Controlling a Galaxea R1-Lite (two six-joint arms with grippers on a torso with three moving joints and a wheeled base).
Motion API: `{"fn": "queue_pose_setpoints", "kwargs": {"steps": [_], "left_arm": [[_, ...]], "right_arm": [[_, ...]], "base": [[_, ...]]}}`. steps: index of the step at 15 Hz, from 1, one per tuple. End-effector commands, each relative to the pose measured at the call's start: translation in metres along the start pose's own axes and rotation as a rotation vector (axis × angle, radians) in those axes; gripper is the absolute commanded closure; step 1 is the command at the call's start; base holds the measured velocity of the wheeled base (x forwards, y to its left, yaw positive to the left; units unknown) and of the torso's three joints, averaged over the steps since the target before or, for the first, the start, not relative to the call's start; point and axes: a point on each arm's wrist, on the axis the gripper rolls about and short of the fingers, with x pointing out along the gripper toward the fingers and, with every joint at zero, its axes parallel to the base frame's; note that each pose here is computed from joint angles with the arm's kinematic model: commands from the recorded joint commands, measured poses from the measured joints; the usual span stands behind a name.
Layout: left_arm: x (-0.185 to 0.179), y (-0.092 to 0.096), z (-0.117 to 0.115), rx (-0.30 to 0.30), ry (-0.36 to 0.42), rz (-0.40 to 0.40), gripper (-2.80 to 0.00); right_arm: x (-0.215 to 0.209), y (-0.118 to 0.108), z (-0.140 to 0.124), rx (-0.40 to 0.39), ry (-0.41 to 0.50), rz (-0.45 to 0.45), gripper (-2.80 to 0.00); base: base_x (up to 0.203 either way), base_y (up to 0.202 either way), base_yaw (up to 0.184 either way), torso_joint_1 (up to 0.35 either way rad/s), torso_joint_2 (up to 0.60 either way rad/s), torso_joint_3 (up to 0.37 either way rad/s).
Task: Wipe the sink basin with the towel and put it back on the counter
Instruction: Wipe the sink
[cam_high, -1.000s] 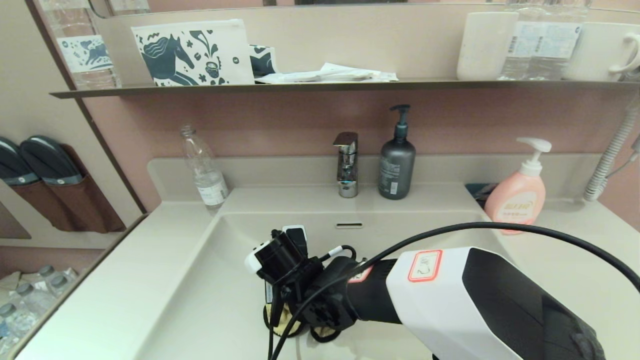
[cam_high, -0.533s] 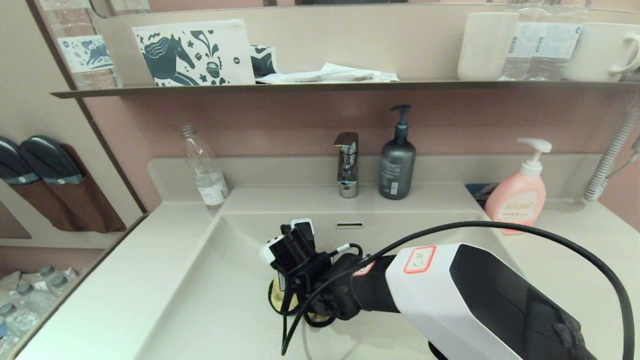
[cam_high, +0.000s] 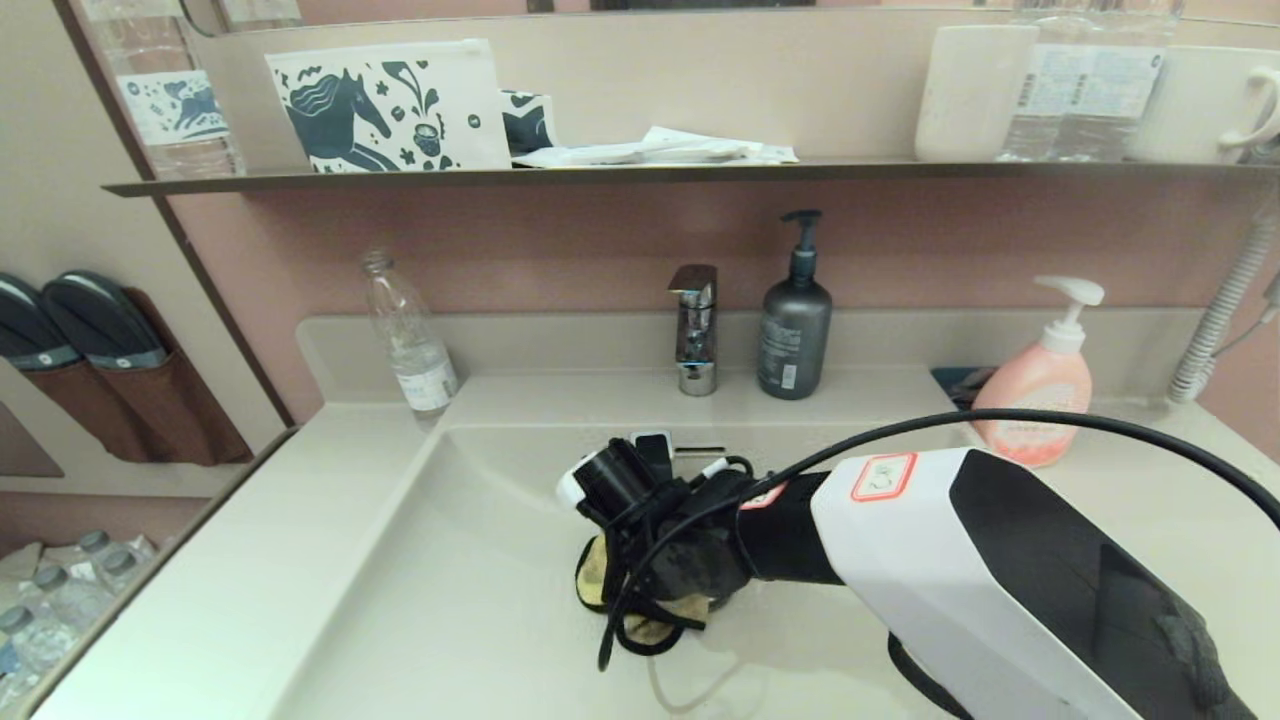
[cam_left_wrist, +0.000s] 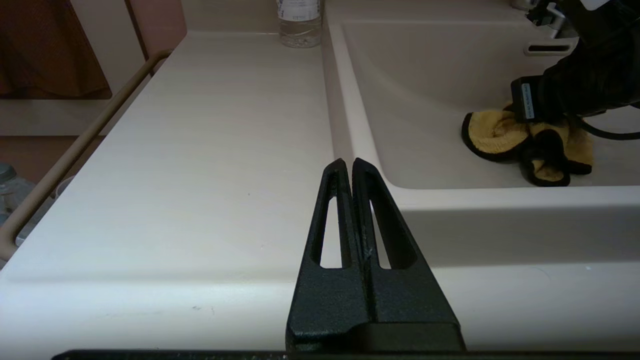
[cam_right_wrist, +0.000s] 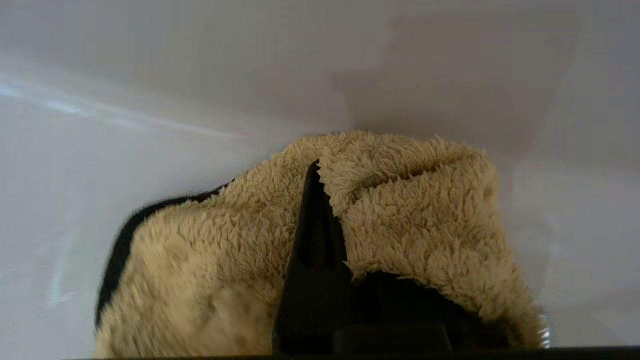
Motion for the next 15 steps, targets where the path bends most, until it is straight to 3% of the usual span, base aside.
{"fn": "queue_pose_setpoints", "kwargs": {"steps": [1, 9, 15], "left_arm": [[0.0, 0.0, 0.0, -0.001, 0.0, 0.0, 0.0], [0.0, 0.0, 0.0, -0.001, 0.0, 0.0, 0.0], [0.0, 0.0, 0.0, -0.001, 0.0, 0.0, 0.0]], "right_arm": [[-0.002, -0.015, 0.006, 0.013, 0.006, -0.031, 0.0], [-0.016, -0.054, -0.006, -0.031, 0.076, -0.145, 0.0], [-0.029, -0.104, -0.014, -0.037, 0.141, -0.251, 0.0]], "base": [[0.0, 0.0, 0.0, 0.0, 0.0, 0.0], [0.0, 0.0, 0.0, 0.0, 0.0, 0.0], [0.0, 0.0, 0.0, 0.0, 0.0, 0.0]]}}
